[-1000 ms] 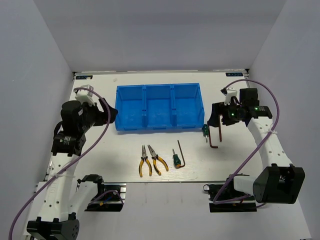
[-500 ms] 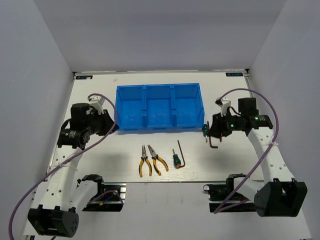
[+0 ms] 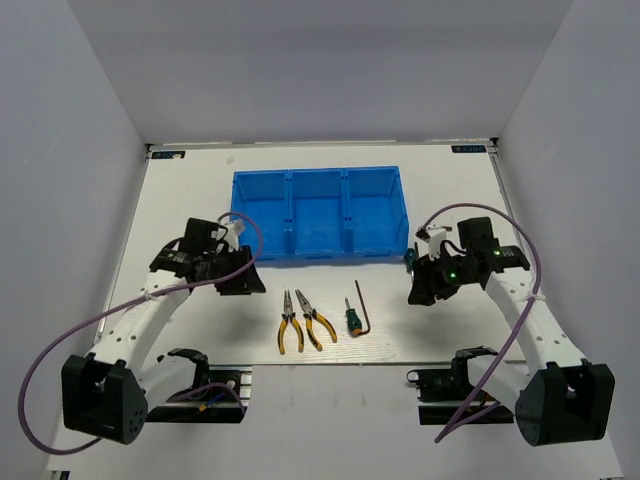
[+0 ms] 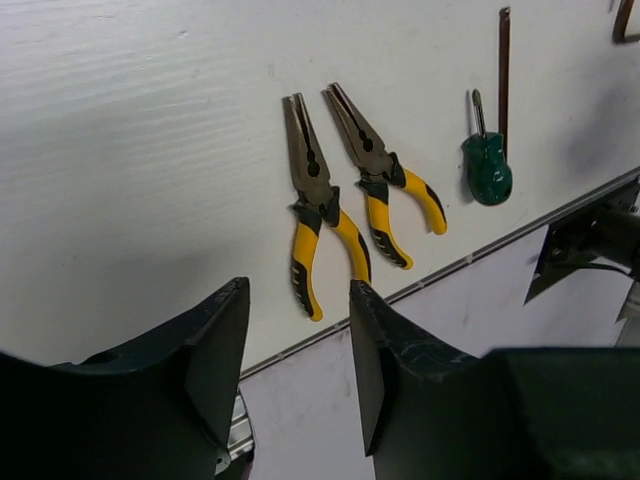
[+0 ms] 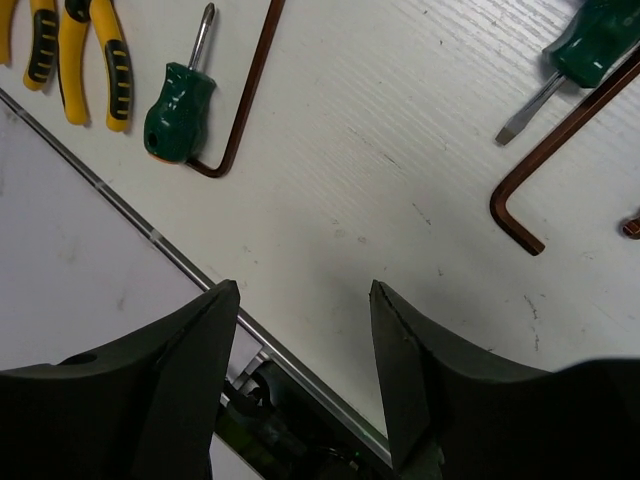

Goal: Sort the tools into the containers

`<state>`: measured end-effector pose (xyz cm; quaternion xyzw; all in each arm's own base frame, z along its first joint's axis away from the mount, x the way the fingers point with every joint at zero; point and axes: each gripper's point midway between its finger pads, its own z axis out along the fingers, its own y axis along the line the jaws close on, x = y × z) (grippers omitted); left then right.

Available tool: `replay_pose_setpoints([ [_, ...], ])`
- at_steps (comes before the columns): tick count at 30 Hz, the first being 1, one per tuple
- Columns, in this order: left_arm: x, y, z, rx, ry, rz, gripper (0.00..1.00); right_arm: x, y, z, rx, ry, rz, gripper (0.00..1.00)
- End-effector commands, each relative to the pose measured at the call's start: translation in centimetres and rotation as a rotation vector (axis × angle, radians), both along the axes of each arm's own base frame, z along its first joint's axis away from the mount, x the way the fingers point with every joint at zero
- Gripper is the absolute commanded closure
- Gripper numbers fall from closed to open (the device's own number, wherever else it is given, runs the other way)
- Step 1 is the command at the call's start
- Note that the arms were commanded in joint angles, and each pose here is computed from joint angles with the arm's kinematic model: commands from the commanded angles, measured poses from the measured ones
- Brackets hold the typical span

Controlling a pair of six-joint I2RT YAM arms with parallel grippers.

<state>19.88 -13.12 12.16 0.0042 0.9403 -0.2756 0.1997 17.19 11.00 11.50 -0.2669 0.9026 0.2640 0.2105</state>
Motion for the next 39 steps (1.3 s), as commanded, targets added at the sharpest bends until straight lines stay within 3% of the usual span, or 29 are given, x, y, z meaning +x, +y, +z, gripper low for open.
replay_pose_setpoints([
  [1,0.5,-2.0,-0.4,-0.01,-0.005,-0.055,0.45,0.9,0.3,-0.1,-0.013,-0.028,0.012,0.39],
  [5,-1.2,-3.8,-1.7,0.102,0.042,-0.168,0.45,1.6,0.4,0.0,-0.038,-0.038,0.025,0.37],
  [13,-4.1,-5.4,-6.1,0.284,0.13,-0.21,0.45,2.0,0.6,-0.7,-0.04,-0.011,-0.003,0.36],
  [21,-4.5,-6.6,-8.3,0.485,0.114,-0.219,0.45,2.7,0.2,-0.1,-0.06,-0.026,-0.024,0.34],
  [37,-5.3,-5.9,-12.4,0.556,0.077,-0.157,0.63,3.2,0.2,0.1,-0.063,-0.024,-0.026,0.34],
  [39,-5.6,-5.7,-12.9,0.569,0.08,-0.148,0.74,3.2,0.2,0.0,-0.058,-0.018,-0.033,0.34],
])
